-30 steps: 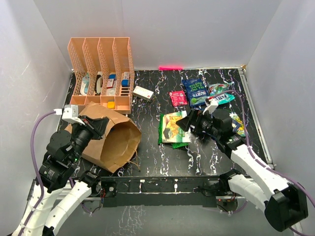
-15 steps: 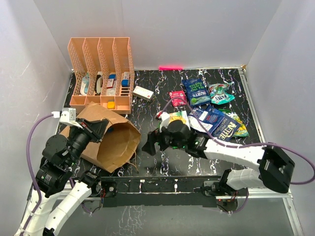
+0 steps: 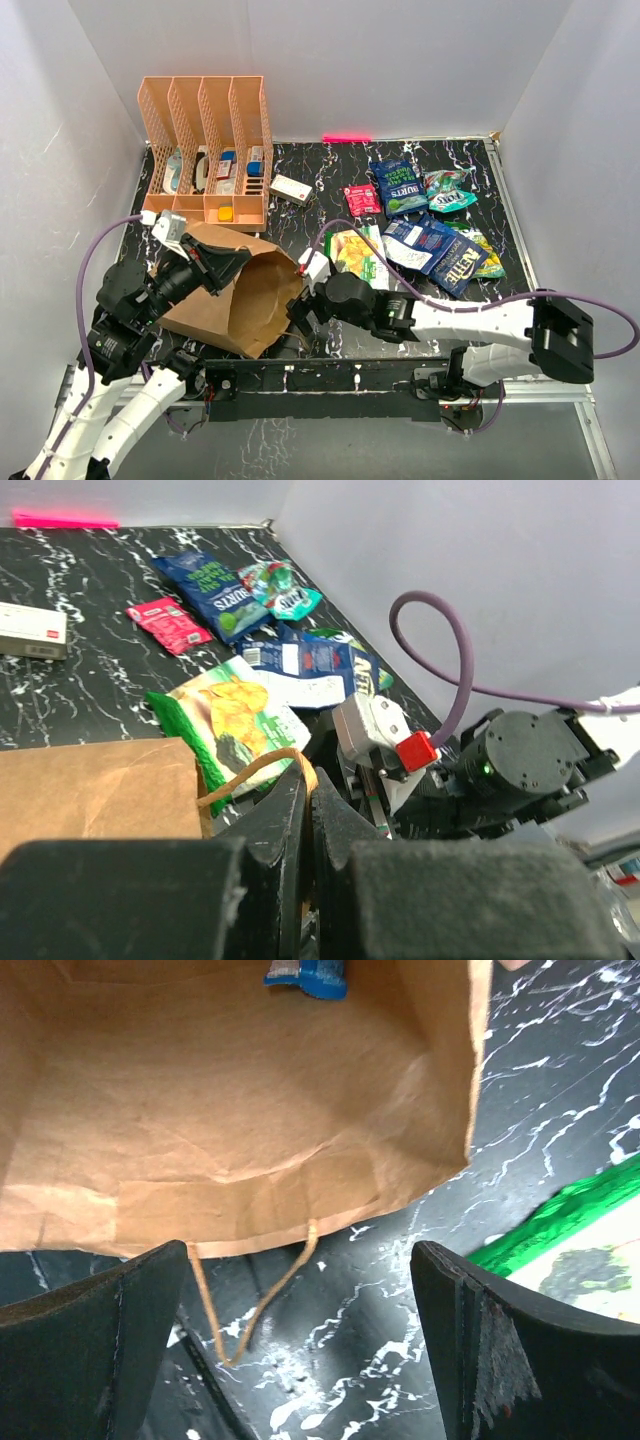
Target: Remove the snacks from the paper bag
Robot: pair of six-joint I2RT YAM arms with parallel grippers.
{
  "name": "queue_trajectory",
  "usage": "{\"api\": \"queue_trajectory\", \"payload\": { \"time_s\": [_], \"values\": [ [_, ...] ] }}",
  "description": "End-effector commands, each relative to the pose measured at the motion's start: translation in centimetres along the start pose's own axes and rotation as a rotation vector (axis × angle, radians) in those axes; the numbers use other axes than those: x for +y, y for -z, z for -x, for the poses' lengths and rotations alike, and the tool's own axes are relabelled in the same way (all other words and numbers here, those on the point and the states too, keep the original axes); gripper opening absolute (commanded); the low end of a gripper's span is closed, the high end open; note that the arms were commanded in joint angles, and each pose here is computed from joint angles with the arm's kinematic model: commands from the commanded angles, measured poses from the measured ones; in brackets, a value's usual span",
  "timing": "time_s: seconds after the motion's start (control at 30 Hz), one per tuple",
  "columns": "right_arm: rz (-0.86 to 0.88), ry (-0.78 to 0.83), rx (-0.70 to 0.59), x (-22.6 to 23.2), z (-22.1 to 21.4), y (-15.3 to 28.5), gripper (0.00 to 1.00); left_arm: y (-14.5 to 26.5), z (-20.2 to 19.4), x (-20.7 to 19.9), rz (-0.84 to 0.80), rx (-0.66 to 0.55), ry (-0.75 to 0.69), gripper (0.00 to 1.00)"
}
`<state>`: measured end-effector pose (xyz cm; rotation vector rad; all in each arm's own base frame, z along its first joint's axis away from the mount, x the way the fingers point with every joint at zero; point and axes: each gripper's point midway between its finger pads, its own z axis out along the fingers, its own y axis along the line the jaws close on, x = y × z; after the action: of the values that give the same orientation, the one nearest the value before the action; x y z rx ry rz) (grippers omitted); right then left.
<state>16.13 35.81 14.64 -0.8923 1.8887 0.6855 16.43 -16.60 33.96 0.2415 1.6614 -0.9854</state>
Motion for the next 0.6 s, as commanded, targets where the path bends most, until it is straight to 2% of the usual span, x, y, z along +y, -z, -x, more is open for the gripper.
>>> {"api": "queue_trajectory", "payload": {
  "time_s": [0.0, 0.2, 0.3, 0.47, 0.57],
  "values": [
    [0.007, 0.157, -0.181, 0.0, 3.9, 1.8, 0.99, 0.9, 0.5, -2.7, -0.134, -0.001, -0.059, 0.0],
    [0.266, 0.455, -0.342, 4.5, 4.4, 3.3, 0.97, 2.8, -0.5, -1.4, -0.047, 0.019, -0.074, 0.0],
    [0.324, 0.557, -0.385, 6.0, 4.8, 2.8, 0.96, 3.6, -0.5, -0.9, -0.013, 0.003, -0.072, 0.0],
    [0.417, 0.862, -0.44, 8.5, 3.9, -0.2, 0.89, 4.5, -0.4, -0.5, 0.024, -0.022, -0.072, 0.0],
    [0.376, 0.953, -0.489, 9.1, 5.2, -2.9, 0.87, 4.6, -0.2, -0.4, 0.034, -0.023, -0.075, 0.0]
  ]
}}
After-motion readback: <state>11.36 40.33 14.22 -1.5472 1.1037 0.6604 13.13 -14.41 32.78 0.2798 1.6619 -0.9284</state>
